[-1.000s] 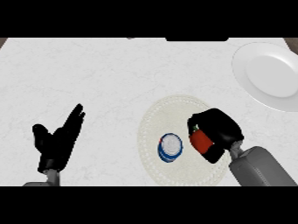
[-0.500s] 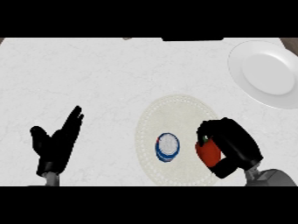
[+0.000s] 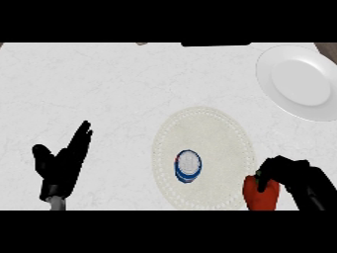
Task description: Pick the bell pepper from the placemat and place it in the plate
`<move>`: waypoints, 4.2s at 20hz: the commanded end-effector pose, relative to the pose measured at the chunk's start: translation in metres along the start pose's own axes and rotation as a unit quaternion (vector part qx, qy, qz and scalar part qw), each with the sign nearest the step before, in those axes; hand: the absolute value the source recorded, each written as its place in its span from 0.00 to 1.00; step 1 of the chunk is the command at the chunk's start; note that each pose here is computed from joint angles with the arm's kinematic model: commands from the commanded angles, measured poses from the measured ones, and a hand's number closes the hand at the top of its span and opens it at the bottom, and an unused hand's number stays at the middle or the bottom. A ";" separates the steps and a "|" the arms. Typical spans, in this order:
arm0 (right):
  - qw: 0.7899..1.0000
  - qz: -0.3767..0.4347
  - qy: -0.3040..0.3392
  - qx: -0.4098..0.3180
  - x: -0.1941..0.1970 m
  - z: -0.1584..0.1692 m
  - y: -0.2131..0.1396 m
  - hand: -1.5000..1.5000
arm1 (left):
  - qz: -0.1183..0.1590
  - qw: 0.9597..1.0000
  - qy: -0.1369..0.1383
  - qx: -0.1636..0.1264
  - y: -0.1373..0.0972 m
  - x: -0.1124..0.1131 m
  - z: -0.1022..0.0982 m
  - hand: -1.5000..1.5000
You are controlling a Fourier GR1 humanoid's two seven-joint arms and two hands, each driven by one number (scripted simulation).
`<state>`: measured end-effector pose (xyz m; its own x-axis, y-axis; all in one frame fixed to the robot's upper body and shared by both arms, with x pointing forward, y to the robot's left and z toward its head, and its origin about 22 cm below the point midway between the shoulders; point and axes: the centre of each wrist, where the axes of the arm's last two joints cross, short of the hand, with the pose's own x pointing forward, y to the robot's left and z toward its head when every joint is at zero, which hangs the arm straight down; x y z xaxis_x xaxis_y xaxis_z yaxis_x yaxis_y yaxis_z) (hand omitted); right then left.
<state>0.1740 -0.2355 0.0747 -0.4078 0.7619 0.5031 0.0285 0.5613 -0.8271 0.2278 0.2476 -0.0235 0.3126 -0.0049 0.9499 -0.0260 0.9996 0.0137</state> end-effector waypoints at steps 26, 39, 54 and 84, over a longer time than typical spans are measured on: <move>0.943 -0.087 0.141 -0.287 -0.217 -0.092 -0.100 1.00 | -0.008 0.999 0.020 -0.031 -0.002 -0.006 -0.012 0.50; 0.953 -0.006 0.263 -0.151 -0.251 -0.092 -0.110 0.00 | -0.018 0.998 0.009 -0.059 -0.032 0.004 -0.014 0.50; 0.932 -0.231 0.147 -0.236 -0.252 -0.102 -0.117 0.00 | -0.017 0.998 0.007 -0.055 -0.027 0.007 -0.019 0.50; 0.944 -0.287 0.143 -0.078 -0.291 0.063 -0.166 0.00 | 0.001 0.999 0.014 -0.037 -0.022 0.009 -0.017 0.50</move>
<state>0.2455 -0.5695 0.0650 -0.0325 0.4338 0.9004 0.1185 0.8962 -0.4275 0.2432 0.2313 -0.0153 0.3044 -0.0093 0.9525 0.0348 0.9994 -0.0013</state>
